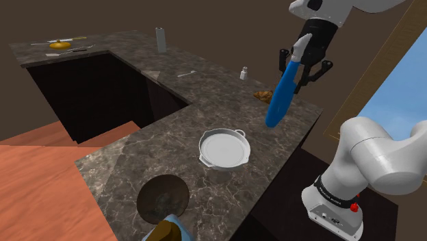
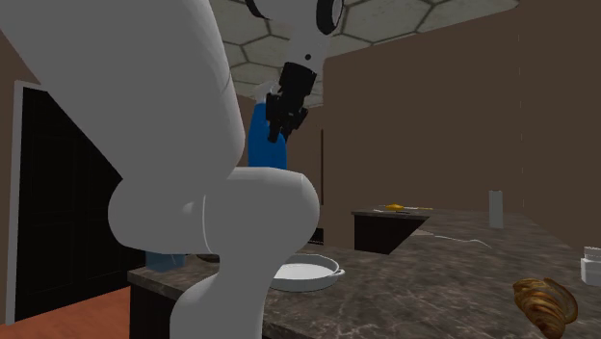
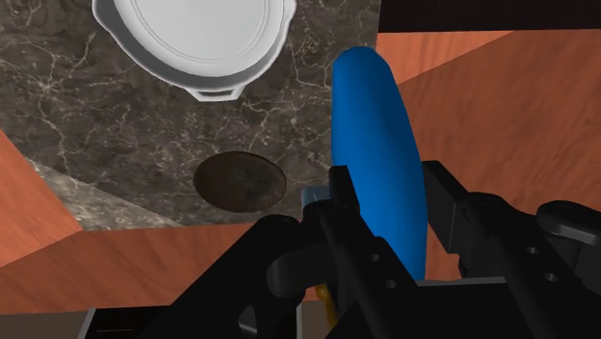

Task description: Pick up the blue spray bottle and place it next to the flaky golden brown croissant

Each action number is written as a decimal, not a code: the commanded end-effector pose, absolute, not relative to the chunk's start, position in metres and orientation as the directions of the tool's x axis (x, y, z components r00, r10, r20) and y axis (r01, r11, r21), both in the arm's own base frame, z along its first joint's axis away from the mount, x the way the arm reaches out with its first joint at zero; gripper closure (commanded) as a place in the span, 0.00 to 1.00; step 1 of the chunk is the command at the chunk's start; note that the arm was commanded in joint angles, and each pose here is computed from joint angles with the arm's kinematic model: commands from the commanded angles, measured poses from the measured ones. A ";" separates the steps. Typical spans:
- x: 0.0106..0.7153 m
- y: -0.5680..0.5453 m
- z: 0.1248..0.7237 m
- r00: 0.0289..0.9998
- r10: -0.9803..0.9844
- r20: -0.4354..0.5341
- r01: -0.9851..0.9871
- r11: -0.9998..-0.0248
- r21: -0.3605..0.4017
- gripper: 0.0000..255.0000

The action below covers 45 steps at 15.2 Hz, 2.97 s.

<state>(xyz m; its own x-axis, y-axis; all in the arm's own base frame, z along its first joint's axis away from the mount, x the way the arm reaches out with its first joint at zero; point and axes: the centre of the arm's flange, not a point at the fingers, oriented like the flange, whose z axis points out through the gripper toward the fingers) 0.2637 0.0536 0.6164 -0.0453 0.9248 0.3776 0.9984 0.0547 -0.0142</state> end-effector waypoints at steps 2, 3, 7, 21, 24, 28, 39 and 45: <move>0.264 0.054 0.633 -0.045 0.925 0.378 0.998 0.055 -0.014 1.00; 0.264 0.054 0.638 -0.045 0.925 0.378 0.998 0.055 -0.014 1.00; 0.264 0.054 0.659 -0.045 0.925 0.378 0.998 0.055 -0.014 1.00; 0.371 -0.080 0.664 -0.045 0.925 0.378 0.998 0.055 -0.014 1.00; 0.395 -0.111 0.664 -0.045 0.925 0.378 0.998 0.055 -0.014 1.00; 0.428 -0.153 0.664 -0.045 0.925 0.378 0.998 0.055 -0.014 1.00; 0.470 -0.205 0.633 -0.045 0.925 0.378 0.998 0.055 -0.014 1.00; 0.470 -0.205 0.601 -0.045 0.925 0.378 0.998 0.055 -0.014 1.00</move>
<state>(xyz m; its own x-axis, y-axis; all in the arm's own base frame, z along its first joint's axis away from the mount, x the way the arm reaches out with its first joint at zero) 0.4687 -0.2066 0.6075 -0.0449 0.9247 0.3780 0.9984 0.0547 -0.0151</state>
